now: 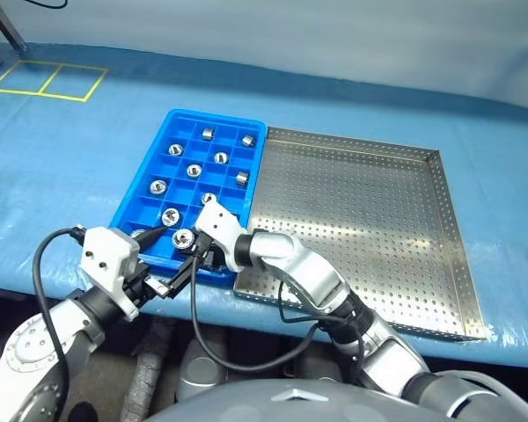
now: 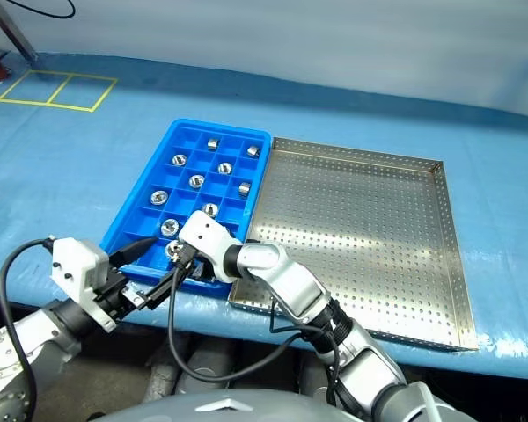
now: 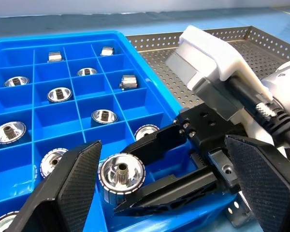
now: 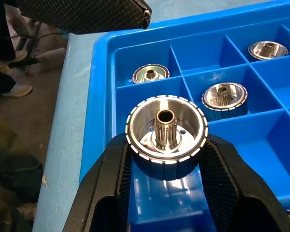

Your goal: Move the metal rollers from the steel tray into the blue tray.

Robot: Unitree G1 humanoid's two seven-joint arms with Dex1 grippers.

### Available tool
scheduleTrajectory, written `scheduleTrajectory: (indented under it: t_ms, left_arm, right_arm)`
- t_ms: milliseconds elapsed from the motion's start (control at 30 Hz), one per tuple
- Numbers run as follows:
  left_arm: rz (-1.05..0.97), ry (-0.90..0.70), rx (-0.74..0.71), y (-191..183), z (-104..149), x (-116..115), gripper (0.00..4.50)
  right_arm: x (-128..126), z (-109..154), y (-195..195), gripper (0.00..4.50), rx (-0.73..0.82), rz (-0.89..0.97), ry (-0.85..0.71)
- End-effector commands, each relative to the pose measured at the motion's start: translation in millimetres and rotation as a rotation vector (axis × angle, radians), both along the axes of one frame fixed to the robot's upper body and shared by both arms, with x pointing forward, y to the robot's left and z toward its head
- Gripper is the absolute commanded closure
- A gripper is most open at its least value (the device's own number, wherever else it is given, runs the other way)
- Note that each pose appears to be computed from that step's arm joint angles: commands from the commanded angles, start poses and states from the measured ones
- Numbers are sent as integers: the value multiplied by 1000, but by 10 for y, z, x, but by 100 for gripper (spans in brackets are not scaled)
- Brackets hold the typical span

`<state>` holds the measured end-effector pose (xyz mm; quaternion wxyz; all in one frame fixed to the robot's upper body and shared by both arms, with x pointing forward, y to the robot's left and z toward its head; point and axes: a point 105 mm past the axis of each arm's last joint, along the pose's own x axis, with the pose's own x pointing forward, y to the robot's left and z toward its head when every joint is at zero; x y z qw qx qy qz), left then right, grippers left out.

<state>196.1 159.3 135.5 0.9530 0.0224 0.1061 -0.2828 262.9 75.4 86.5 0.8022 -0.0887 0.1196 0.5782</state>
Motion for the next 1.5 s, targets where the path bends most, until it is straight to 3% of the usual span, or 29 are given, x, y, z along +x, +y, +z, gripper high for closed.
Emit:
scheduleTrajectory:
  t_ms: [33,400,667,867,1000,1200,1433,1500]
  left_arm:
    - [-18,-28,6,-23,40,22,0]
    - [-33,-31,5,-39,49,43,0]
    - [-39,-33,4,-51,45,64,0]
    - [-62,-42,-3,-91,54,102,0]
    - [-78,-55,-4,-113,71,159,0]
    - [-52,-76,7,-117,68,420,0]
    - [-44,-125,-25,-329,115,900,0]
    - [-60,-147,-30,-483,131,1043,0]
  right_arm:
    - [11,-52,-48,277,-12,-21,21]
    - [3,-209,15,277,-49,-27,55]
    - [15,-173,-69,24,-59,-23,30]
    - [57,54,-235,24,13,-66,-20]
    - [162,292,-465,24,108,-195,-61]
    - [311,409,-1020,206,136,-464,-107]
    - [289,417,-1593,437,117,-750,-147]
    - [248,420,-1774,444,116,-845,-168]
